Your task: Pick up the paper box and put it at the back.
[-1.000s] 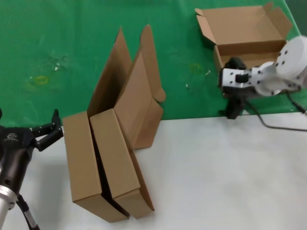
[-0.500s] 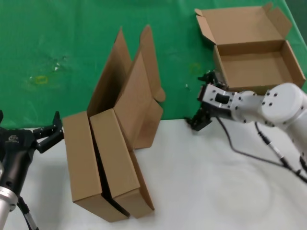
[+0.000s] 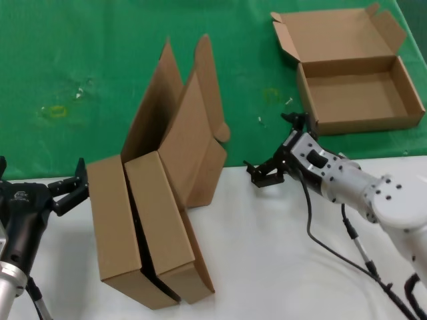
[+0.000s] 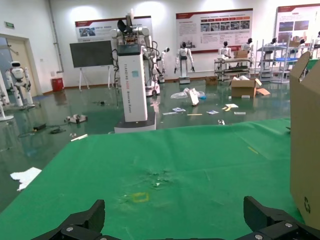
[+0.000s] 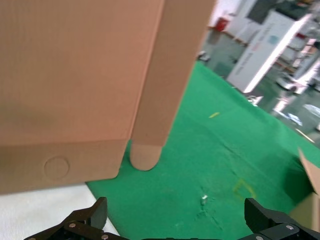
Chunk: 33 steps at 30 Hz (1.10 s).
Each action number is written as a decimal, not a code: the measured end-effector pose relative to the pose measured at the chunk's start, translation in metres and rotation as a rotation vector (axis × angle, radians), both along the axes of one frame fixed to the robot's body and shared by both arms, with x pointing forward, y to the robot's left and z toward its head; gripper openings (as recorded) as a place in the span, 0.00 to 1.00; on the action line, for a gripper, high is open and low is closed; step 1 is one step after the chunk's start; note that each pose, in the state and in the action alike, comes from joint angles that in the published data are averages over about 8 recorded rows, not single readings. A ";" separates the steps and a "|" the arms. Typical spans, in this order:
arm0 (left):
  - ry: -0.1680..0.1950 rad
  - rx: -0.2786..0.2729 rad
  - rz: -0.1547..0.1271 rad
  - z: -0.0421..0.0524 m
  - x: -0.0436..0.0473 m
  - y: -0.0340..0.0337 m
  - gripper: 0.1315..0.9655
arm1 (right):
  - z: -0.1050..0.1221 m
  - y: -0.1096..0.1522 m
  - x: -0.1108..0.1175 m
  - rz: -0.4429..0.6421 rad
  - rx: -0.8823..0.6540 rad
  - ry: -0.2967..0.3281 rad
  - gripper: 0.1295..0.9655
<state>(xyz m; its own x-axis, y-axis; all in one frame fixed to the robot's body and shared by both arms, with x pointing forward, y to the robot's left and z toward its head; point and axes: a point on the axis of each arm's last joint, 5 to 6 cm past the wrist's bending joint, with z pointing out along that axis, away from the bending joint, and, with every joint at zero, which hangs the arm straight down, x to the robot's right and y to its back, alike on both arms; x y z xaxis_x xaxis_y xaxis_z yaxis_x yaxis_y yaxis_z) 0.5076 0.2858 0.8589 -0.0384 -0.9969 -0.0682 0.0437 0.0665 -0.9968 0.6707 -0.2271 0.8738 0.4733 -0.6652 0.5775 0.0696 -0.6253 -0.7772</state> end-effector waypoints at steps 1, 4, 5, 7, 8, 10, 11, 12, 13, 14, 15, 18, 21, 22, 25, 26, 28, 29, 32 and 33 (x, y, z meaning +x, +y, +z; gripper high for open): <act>0.001 0.000 0.000 -0.0001 -0.0001 -0.0002 1.00 | -0.002 0.000 -0.004 -0.011 0.022 -0.004 1.00; 0.003 0.000 0.001 -0.0004 -0.0006 -0.0007 1.00 | -0.007 -0.002 -0.017 -0.046 0.089 -0.016 1.00; 0.004 0.000 0.001 -0.0005 -0.0007 -0.0008 1.00 | -0.009 -0.003 -0.021 -0.058 0.110 -0.020 1.00; 0.005 0.001 0.001 -0.0008 -0.0010 -0.0011 1.00 | -0.012 -0.005 -0.030 -0.083 0.153 -0.027 1.00; 0.006 0.001 0.001 -0.0009 -0.0012 -0.0013 1.00 | -0.014 -0.006 -0.035 -0.096 0.174 -0.030 1.00; 0.007 0.001 0.001 -0.0011 -0.0015 -0.0016 1.00 | -0.016 -0.009 -0.044 -0.122 0.215 -0.037 1.00; 0.008 0.001 0.002 -0.0012 -0.0017 -0.0018 1.00 | -0.018 -0.010 -0.049 -0.135 0.236 -0.041 1.00; 0.008 0.001 0.002 -0.0014 -0.0018 -0.0019 1.00 | -0.019 -0.012 -0.054 -0.149 0.256 -0.044 1.00; 0.009 0.001 0.002 -0.0015 -0.0020 -0.0021 1.00 | -0.020 -0.013 -0.059 -0.163 0.276 -0.048 1.00; 0.010 0.002 0.002 -0.0016 -0.0022 -0.0023 1.00 | -0.021 -0.015 -0.064 -0.178 0.297 -0.052 1.00; 0.010 0.002 0.002 -0.0017 -0.0023 -0.0024 1.00 | -0.021 -0.017 -0.069 -0.192 0.317 -0.055 1.00; 0.012 0.002 0.003 -0.0021 -0.0028 -0.0029 1.00 | -0.023 -0.022 -0.084 -0.235 0.374 -0.067 1.00; 0.014 0.002 0.003 -0.0024 -0.0033 -0.0034 1.00 | -0.024 -0.028 -0.099 -0.278 0.427 -0.078 1.00; 0.015 0.002 0.003 -0.0025 -0.0035 -0.0036 1.00 | -0.024 -0.030 -0.104 -0.292 0.444 -0.082 1.00; 0.017 0.003 0.004 -0.0029 -0.0040 -0.0041 1.00 | -0.024 -0.036 -0.120 -0.337 0.496 -0.093 1.00; 0.018 0.003 0.004 -0.0030 -0.0041 -0.0042 1.00 | -0.023 -0.038 -0.125 -0.352 0.512 -0.097 1.00; 0.019 0.003 0.004 -0.0032 -0.0044 -0.0045 1.00 | -0.023 -0.042 -0.135 -0.378 0.541 -0.104 1.00; 0.019 0.003 0.004 -0.0033 -0.0046 -0.0046 1.00 | -0.022 -0.044 -0.139 -0.388 0.552 -0.107 1.00; 0.020 0.003 0.004 -0.0035 -0.0048 -0.0049 1.00 | -0.021 -0.047 -0.146 -0.408 0.573 -0.113 1.00; 0.020 0.003 0.004 -0.0035 -0.0048 -0.0049 1.00 | -0.021 -0.047 -0.148 -0.412 0.577 -0.114 1.00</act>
